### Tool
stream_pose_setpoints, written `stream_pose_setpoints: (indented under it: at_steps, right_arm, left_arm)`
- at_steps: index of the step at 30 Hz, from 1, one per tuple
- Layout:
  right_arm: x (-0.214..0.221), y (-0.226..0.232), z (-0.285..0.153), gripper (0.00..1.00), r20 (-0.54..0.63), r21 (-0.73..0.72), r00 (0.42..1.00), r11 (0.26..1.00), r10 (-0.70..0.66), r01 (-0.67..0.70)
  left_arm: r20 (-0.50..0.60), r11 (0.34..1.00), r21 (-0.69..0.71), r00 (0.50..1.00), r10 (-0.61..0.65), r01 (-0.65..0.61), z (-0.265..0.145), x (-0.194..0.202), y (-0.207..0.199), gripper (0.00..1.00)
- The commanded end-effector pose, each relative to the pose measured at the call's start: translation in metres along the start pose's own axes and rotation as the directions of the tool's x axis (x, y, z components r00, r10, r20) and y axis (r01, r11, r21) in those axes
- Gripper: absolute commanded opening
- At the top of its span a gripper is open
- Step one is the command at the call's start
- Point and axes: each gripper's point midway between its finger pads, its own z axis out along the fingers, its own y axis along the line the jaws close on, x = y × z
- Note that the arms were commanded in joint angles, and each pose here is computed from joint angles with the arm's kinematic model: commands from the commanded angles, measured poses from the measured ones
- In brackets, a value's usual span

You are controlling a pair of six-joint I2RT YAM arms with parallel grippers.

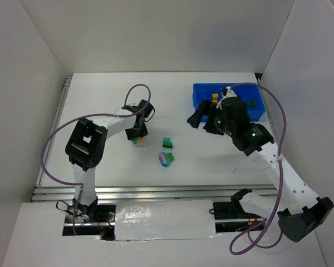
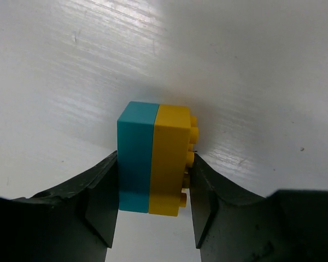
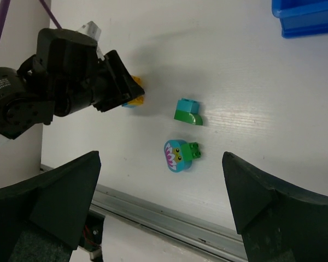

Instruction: Sort the legos into containers by color

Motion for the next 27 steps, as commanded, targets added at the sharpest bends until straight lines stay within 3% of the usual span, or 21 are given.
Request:
stream_pose_setpoints:
  at_steps: [1, 3, 6, 9, 11, 13, 14, 16, 17, 19, 27]
  right_arm:
    - [0.010, 0.007, 0.001, 1.00, -0.030, -0.062, 0.999, 0.998, -0.031, 0.029]
    - [0.012, 0.014, 0.002, 1.00, -0.027, -0.122, 0.999, 0.992, -0.024, 0.021]
    - [0.014, 0.019, 0.003, 1.00, -0.058, -0.177, 0.997, 0.982, 0.059, -0.069]
    - [0.008, 0.021, 0.002, 1.00, -0.072, -0.188, 0.980, 0.963, 0.184, -0.194]
    - [0.004, 0.022, 0.004, 1.00, -0.094, -0.158, 0.966, 0.955, 0.240, -0.253]
    - [0.008, 0.024, 0.006, 1.00, -0.135, -0.129, 0.957, 0.953, 0.257, -0.274]
    - [0.011, 0.030, 0.006, 0.99, -0.174, -0.140, 0.952, 0.950, 0.252, -0.278]
    - [0.014, 0.040, 0.004, 0.91, -0.203, -0.184, 0.948, 0.941, 0.245, -0.283]
    - [0.015, 0.055, -0.001, 0.87, -0.216, -0.261, 0.952, 0.926, 0.219, -0.272]
    - [0.019, 0.062, -0.005, 0.82, -0.234, -0.274, 0.951, 0.925, 0.202, -0.264]
    - [0.045, 0.091, -0.013, 0.81, -0.306, -0.324, 0.944, 0.920, 0.120, -0.222]
  left_arm:
    - [0.000, 0.995, 0.104, 1.000, 0.011, -0.011, -0.010, -0.002, -0.012, 0.00]
    - [0.011, 0.979, 0.198, 0.999, 0.046, -0.048, -0.029, -0.005, -0.025, 0.00]
    - [0.177, 0.891, 0.417, 0.978, 0.115, -0.180, -0.090, -0.019, -0.055, 0.00]
    - [0.429, 0.656, 0.611, 0.882, 0.194, -0.442, -0.172, -0.007, -0.085, 0.00]
    - [0.574, 0.508, 0.636, 0.796, 0.193, -0.581, -0.217, 0.011, -0.086, 0.00]
    - [0.640, 0.389, 0.647, 0.744, 0.190, -0.656, -0.246, 0.033, -0.080, 0.00]
    - [0.650, 0.359, 0.649, 0.734, 0.196, -0.670, -0.253, 0.038, -0.077, 0.00]
    - [0.681, 0.273, 0.646, 0.700, 0.216, -0.713, -0.273, 0.052, -0.076, 0.00]
    - [0.678, 0.257, 0.644, 0.693, 0.243, -0.720, -0.274, 0.060, -0.073, 0.00]
    - [0.702, 0.207, 0.635, 0.667, 0.249, -0.745, -0.285, 0.068, -0.071, 0.00]
    - [0.721, 0.182, 0.619, 0.645, 0.254, -0.764, -0.294, 0.070, -0.068, 0.00]
